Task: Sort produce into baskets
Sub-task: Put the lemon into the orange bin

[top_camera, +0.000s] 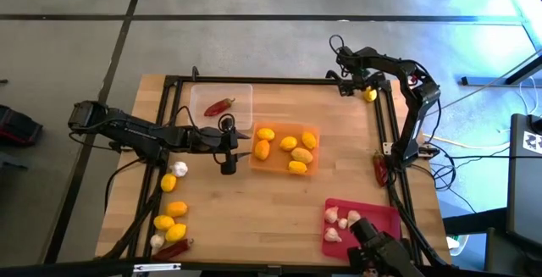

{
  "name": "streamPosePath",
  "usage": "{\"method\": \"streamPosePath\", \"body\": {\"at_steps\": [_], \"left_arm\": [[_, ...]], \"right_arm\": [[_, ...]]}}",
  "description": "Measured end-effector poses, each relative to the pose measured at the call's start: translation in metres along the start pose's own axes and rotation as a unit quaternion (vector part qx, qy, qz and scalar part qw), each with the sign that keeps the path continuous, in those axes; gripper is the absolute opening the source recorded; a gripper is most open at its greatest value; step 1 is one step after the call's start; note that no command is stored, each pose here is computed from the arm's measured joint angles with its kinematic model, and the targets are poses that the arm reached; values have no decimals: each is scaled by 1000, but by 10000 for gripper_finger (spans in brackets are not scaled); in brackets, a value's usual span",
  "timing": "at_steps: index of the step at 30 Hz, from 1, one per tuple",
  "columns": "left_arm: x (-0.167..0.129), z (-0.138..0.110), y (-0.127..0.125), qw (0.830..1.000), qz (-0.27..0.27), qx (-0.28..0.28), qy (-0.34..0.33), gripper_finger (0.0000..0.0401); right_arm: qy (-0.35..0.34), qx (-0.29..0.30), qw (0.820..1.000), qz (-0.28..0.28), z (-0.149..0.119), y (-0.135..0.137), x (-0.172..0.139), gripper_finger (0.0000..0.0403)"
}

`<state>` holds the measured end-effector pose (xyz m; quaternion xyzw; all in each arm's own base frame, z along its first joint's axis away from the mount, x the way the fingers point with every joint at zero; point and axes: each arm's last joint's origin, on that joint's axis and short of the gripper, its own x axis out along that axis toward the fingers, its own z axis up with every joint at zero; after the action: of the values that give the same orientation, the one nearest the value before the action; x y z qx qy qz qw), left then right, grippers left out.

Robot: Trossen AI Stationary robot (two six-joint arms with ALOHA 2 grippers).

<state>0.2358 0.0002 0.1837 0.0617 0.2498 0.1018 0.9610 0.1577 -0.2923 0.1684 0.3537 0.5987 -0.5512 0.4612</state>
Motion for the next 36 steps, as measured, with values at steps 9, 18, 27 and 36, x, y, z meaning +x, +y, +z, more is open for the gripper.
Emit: {"method": "streamPosePath", "body": {"at_steps": [9,18,27,36], "left_arm": [[0,0,0,1000,0,1,-1,246],[0,0,0,1000,0,0,0,246],[0,0,0,1000,0,4,0,246],[0,0,0,1000,0,3,0,246]], "right_arm": [[10,-62,998,16,-8,18,-17,334],[-13,-60,996,-62,-4,9,-17,334],[-15,-31,999,-28,0,3,-5,334],[-6,-22,1000,18,1,2,0,334]]}}
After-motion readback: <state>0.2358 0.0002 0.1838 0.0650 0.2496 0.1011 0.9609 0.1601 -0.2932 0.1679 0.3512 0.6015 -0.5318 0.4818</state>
